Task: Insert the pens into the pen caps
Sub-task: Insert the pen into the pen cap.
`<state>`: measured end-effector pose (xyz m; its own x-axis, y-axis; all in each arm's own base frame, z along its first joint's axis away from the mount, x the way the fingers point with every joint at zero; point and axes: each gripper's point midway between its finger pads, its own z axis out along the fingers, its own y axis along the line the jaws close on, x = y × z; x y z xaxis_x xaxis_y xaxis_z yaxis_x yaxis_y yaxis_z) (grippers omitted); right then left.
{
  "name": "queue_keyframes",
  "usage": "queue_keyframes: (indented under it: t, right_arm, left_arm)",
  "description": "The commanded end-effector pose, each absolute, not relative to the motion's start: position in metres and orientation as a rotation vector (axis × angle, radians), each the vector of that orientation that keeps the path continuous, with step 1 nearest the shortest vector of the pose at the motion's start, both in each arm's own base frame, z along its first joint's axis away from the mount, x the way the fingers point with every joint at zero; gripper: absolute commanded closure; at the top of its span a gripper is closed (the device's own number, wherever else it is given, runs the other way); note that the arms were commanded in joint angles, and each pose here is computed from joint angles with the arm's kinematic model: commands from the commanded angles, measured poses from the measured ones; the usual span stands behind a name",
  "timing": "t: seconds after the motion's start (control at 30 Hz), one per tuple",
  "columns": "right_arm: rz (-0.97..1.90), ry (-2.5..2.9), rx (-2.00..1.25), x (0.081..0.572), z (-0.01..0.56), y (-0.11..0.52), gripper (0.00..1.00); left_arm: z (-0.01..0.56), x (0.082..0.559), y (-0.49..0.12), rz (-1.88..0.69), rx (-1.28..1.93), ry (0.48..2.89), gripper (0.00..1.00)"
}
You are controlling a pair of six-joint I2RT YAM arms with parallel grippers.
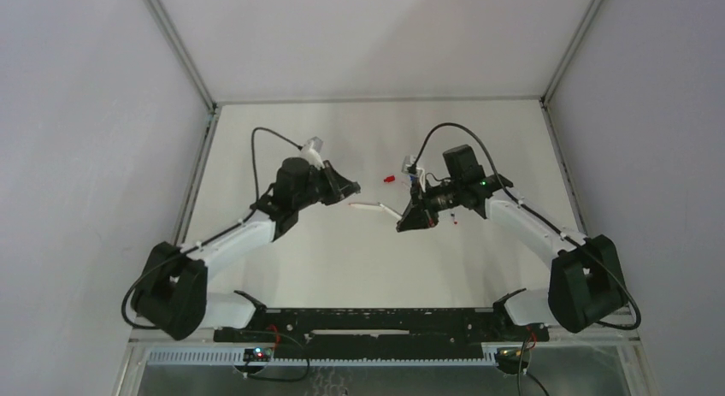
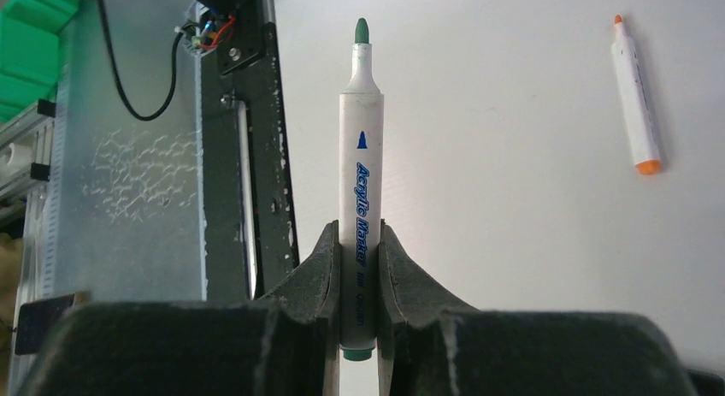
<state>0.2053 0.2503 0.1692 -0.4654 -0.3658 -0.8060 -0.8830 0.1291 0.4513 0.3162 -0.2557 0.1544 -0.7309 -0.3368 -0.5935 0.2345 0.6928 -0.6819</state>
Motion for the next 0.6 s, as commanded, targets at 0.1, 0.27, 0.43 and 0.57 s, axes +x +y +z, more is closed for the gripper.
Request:
queue_keyframes:
  t: [0.1,0.27,0.43,0.57]
  right_arm:
    - [1.25,1.97,-1.113,0.22,0.16,0.278,1.0]
    - [1.218,1.995,-1.085,0.219,0.156,0.291,1.0]
    - [1.15,2.041,-1.011,0.23,0.152,0.294,1.0]
    - [1.124,2.044,-0.975,0.236,0.154,0.294,1.0]
  left_arm:
    - [0.215,0.304,-0.255,-1.365,-0.351,1.831,1.0]
    - [0.223,0.296,-0.248,-1.482,-0.484,1.731,1.0]
    - [0.227,0.292,-0.247,-1.517,-0.51,1.706,1.0]
    - [0.229,0.291,-0.249,-1.544,-0.529,1.695,1.0]
